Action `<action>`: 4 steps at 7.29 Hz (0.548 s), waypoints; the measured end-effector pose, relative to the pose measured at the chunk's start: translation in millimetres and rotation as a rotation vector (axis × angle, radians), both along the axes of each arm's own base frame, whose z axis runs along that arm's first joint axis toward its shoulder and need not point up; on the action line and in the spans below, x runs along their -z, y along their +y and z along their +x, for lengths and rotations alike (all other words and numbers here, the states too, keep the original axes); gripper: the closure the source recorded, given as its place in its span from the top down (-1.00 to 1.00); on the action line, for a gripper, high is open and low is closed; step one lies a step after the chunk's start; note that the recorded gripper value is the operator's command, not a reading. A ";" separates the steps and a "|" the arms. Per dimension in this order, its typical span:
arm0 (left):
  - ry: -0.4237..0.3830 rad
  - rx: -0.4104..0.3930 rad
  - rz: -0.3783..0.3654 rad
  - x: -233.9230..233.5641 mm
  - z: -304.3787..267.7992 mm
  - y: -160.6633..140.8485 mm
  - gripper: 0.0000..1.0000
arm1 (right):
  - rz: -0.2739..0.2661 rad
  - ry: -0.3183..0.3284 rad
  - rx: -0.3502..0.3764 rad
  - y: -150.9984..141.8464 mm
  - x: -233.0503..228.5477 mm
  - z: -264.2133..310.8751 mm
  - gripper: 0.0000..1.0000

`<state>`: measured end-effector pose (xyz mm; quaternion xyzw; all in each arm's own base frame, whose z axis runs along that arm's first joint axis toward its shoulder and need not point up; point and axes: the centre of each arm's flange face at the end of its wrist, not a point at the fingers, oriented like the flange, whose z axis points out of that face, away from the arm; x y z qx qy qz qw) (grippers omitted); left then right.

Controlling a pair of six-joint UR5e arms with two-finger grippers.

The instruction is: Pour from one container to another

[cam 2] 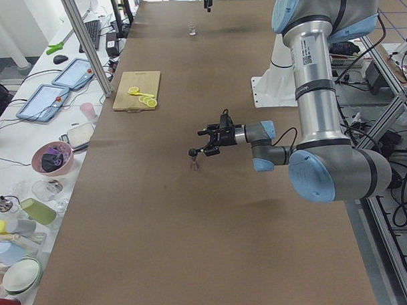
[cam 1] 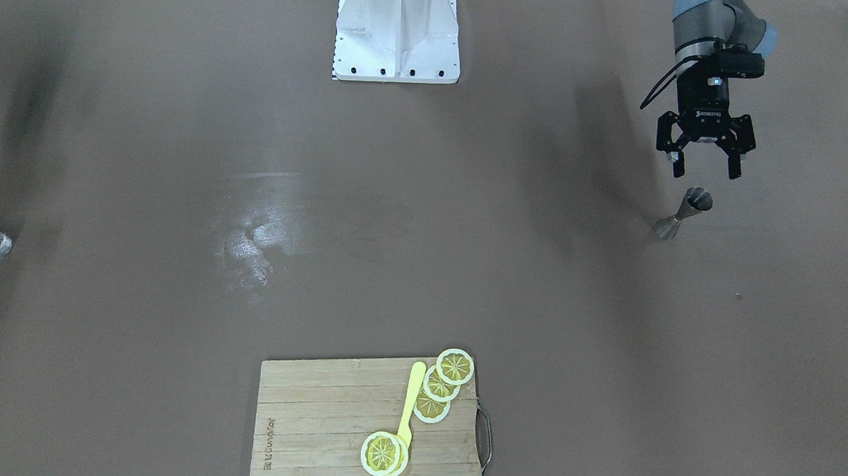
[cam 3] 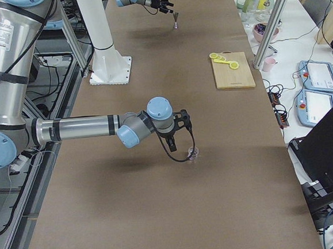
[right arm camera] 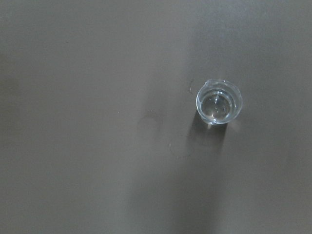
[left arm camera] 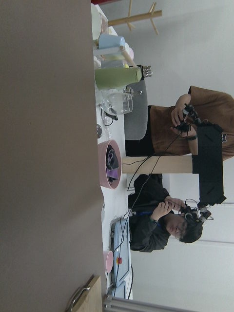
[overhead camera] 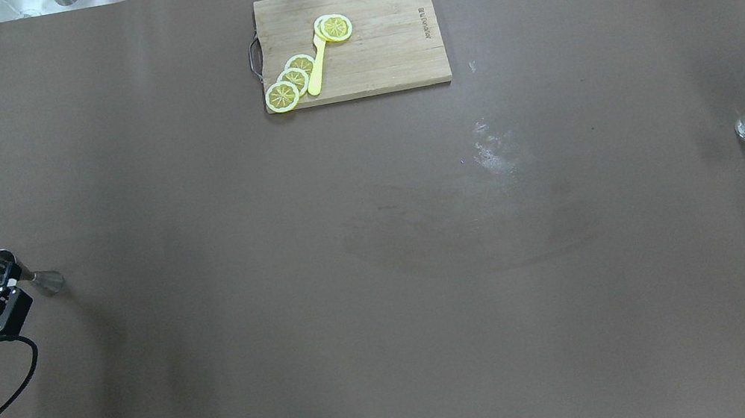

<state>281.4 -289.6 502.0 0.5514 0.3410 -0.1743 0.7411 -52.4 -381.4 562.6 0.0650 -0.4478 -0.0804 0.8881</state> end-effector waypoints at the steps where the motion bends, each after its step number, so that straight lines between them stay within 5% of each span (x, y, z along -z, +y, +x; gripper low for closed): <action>1: 0.002 -0.060 0.029 15.3 -10.9 -10.4 0.97 | -0.089 0.022 -0.015 2.3 2.2 7.6 1.00; 4: -0.005 -0.235 0.049 39.6 -14.6 -38.6 0.97 | -0.336 0.089 -0.183 10.4 -23.9 73.0 1.00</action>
